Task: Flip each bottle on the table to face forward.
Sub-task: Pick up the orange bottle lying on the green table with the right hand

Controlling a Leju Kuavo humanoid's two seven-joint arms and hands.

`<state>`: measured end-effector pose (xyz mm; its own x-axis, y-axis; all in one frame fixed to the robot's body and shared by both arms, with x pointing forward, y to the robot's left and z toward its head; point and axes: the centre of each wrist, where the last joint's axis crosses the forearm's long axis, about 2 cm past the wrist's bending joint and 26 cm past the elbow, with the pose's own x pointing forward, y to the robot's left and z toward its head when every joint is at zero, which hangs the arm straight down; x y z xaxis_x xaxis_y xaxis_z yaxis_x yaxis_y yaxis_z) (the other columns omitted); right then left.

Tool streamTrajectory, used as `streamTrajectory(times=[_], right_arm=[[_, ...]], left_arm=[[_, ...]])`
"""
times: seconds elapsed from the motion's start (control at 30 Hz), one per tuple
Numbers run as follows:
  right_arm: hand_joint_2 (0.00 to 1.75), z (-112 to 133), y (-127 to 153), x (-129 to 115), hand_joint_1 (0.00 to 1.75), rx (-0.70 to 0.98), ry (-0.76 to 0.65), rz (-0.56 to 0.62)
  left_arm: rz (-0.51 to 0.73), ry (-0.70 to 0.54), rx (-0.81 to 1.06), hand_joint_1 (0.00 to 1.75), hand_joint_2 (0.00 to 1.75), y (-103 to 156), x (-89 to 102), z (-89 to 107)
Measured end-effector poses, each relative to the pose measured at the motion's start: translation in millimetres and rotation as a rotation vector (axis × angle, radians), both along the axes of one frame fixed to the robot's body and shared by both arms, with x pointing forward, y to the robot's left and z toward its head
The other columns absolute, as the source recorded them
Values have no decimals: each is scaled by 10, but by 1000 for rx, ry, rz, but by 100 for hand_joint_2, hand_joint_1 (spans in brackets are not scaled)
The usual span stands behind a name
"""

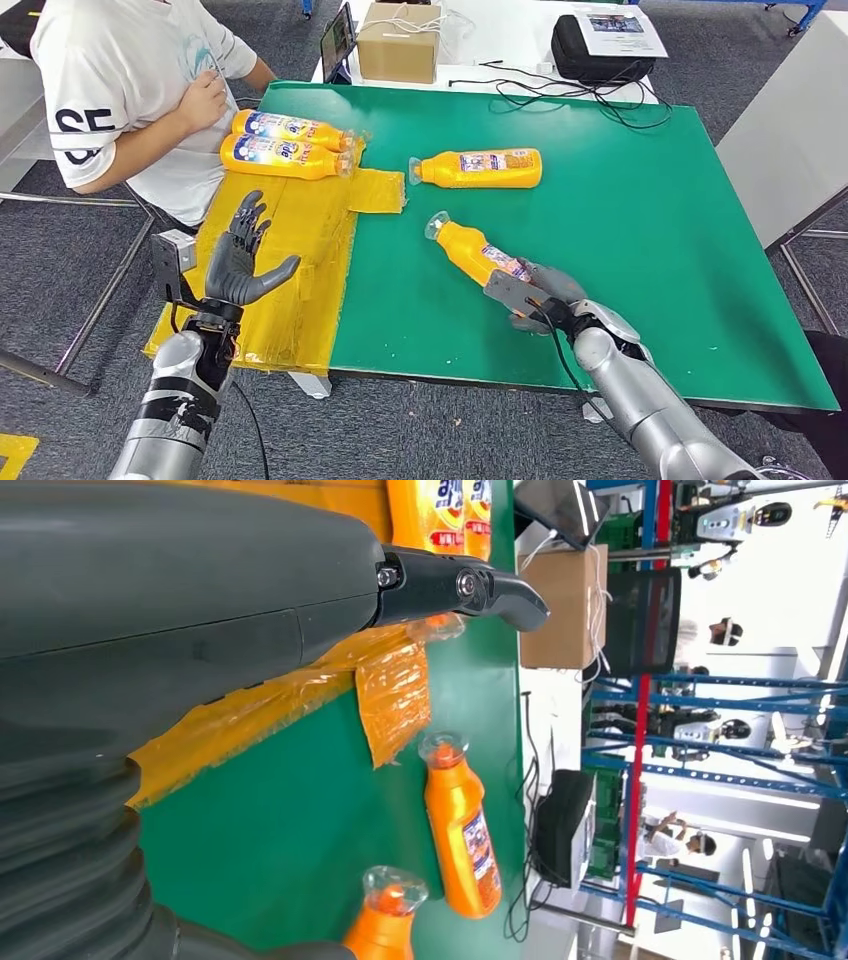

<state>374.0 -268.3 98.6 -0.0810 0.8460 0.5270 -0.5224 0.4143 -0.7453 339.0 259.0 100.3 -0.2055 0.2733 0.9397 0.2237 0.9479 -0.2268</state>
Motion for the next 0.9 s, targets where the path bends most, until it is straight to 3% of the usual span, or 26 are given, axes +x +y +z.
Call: streamTrajectory(times=[0.57, 0.67, 0.9], right_arm=[[175, 2, 177, 12, 175, 90, -1, -25], [175, 9, 363, -12, 175, 125, -65, -44], [175, 197, 1030, -200, 175, 188, -368, -56]], left_arm=[[-16, 19, 31, 0, 175, -55, 39, 6], [-19, 26, 36, 0, 175, -66, 59, 13], [-45, 74, 79, 0, 175, -155, 95, 23]])
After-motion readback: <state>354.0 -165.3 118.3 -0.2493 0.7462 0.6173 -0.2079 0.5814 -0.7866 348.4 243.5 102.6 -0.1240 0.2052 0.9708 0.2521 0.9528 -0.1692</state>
